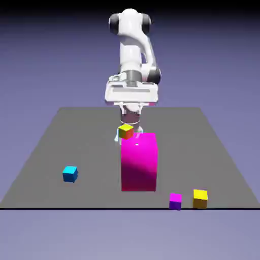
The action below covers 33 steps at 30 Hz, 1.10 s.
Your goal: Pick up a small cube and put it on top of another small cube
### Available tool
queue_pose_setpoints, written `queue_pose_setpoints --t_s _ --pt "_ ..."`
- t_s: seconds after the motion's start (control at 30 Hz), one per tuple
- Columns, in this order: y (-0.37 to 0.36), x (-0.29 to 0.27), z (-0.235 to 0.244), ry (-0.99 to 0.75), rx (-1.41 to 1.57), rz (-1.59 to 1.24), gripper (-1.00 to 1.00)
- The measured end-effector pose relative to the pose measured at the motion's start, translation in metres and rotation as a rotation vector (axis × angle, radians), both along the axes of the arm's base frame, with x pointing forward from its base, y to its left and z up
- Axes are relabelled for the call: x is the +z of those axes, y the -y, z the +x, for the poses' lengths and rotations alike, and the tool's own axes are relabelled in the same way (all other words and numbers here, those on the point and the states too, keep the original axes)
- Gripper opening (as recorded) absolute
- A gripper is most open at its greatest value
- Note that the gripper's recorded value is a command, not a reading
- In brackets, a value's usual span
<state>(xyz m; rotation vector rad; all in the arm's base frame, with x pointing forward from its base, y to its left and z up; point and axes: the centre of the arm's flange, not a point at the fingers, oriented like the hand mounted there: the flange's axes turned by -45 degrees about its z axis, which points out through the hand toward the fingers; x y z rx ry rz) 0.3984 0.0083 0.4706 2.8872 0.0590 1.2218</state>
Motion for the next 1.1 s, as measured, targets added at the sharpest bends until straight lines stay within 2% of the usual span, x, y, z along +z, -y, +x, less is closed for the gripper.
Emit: queue_pose_setpoints --t_s 0.37,0.67,0.9,1.1 --pt "-0.049 -0.047 0.106 -0.392 -0.36 0.438 0.0" --pt "-0.1 -0.141 0.153 -0.688 -0.767 0.538 0.0" --pt "-0.147 -0.207 0.17 -0.777 -1.113 0.489 0.0" --pt "-0.195 -0.248 0.176 -0.73 -1.386 0.41 0.0"
